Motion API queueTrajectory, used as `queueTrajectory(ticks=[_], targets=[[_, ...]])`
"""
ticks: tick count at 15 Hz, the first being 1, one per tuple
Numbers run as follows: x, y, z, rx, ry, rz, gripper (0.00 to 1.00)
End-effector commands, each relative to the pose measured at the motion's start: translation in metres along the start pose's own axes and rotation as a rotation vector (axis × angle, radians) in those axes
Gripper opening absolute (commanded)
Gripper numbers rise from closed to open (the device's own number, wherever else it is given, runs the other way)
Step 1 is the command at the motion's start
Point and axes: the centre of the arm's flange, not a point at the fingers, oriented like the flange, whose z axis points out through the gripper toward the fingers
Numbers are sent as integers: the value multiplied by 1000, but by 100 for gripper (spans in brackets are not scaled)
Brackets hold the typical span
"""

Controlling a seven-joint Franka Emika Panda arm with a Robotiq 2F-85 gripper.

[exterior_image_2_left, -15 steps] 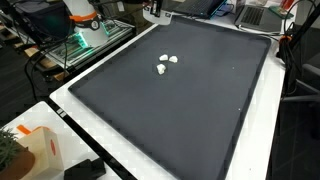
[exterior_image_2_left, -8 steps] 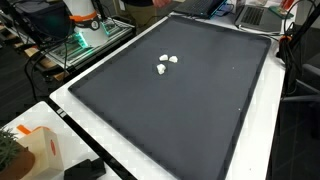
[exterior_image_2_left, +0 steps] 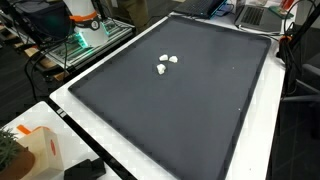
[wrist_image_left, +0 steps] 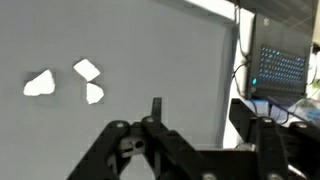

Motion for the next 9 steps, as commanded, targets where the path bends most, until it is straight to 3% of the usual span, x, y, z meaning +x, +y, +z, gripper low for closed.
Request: queueTrajectory(ticks=[1, 5, 9], targets=[[-47, 77, 24, -104, 183, -10, 99], [-109, 119, 47, -251, 355, -54, 100], [-138, 101, 78, -369, 557, -21, 100]])
